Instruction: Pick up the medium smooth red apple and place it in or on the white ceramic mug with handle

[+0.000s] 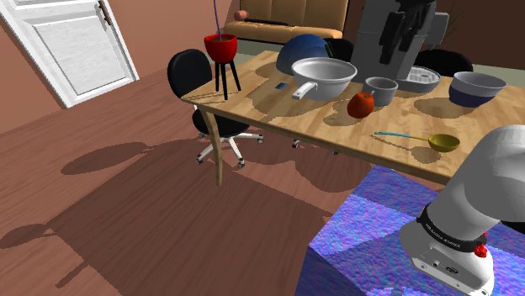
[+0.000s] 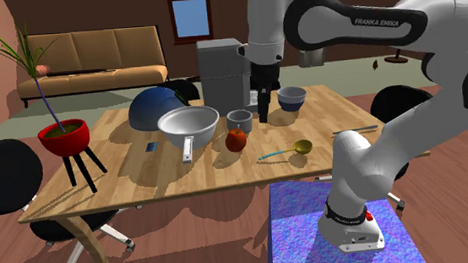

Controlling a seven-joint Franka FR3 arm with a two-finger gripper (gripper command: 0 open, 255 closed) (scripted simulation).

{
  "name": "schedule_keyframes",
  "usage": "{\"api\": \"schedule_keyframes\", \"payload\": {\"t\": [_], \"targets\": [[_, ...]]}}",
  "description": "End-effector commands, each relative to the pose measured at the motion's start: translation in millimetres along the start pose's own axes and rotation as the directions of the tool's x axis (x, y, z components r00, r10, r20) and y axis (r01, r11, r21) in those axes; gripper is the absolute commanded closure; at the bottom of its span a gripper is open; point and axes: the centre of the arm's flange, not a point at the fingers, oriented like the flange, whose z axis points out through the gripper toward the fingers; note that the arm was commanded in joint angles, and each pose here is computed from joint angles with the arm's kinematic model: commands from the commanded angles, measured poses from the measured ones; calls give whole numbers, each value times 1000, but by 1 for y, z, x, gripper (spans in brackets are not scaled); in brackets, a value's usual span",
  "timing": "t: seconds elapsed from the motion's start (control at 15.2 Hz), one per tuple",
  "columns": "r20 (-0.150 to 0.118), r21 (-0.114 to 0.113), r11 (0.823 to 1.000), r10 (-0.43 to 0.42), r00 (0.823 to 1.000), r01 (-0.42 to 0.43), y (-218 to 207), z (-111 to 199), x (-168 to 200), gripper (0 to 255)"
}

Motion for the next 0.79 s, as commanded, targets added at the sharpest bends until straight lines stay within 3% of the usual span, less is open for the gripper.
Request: {"api": "schedule_keyframes", "payload": {"t": [0.0,0.33,0.73], "targets": [[0,0,1000,0,1000,0,0,0,0,0],[1,25,988,151,989,-151,42,35,40,0],[6,55,944,326,945,-326,98,79,80,0]]}}
